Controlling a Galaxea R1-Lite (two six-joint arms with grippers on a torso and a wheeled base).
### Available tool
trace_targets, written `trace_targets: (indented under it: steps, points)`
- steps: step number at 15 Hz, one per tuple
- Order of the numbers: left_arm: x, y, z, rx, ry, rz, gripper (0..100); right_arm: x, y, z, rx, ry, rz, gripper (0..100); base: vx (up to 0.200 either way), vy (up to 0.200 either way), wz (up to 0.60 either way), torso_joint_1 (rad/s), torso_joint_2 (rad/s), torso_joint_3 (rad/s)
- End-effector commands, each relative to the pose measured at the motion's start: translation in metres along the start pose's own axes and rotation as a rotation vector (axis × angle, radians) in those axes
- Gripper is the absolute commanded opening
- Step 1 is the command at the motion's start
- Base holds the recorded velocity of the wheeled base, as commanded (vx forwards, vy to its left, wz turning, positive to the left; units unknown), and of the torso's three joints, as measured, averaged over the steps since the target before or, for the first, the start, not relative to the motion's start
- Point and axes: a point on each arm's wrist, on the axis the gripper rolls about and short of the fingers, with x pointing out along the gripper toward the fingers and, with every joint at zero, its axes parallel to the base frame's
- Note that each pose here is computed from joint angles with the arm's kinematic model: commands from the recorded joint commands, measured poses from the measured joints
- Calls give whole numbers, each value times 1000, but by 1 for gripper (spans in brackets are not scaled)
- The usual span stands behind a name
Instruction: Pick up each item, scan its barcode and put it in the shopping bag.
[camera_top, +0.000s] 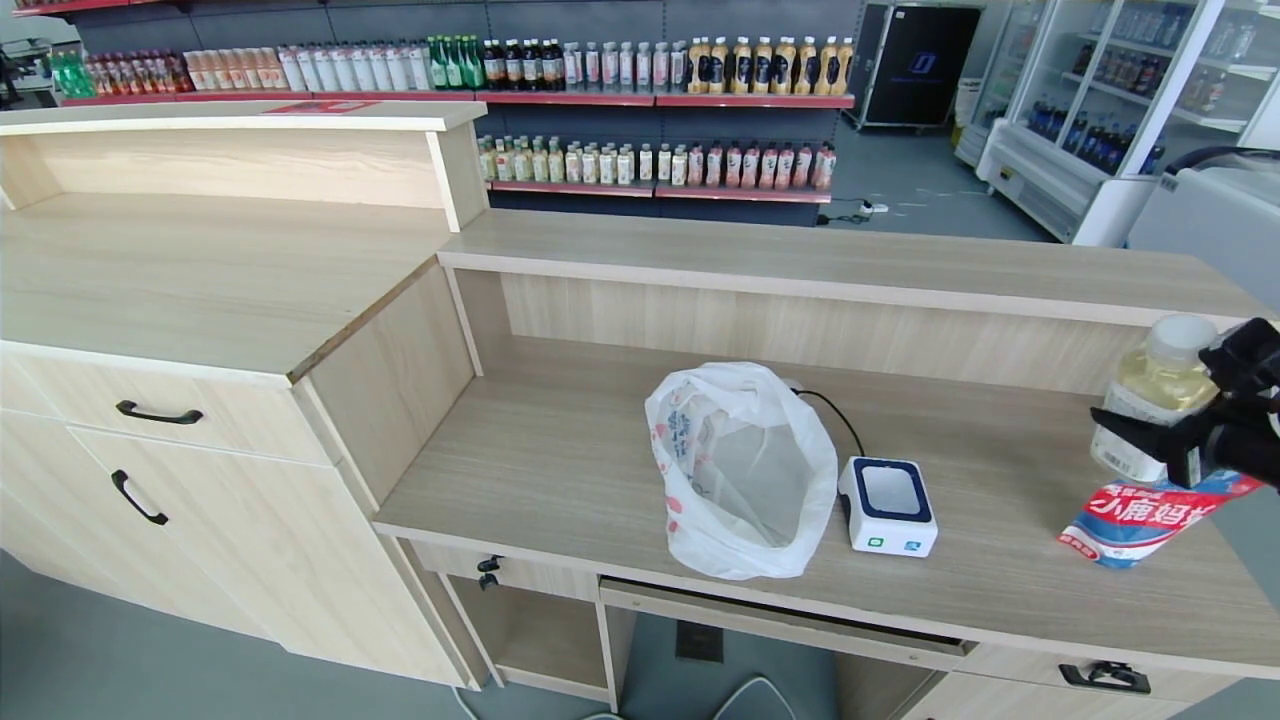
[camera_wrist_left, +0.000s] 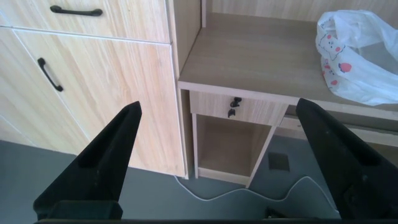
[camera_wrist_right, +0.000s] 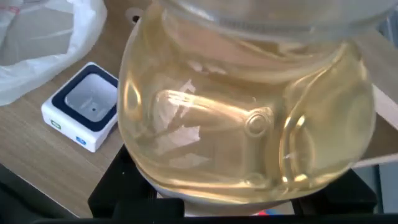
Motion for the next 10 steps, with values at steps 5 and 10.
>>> trace_targets:
  steps: [5,10]
  points:
    - [0,0,0,0,0,1,100,-46,4,15,114,108,-269,0,0,0,0,0,0,0]
    - [0,0,0,-1,0,1,100,-15,16,27,127,4,-249,0,0,0,480,1,2,2]
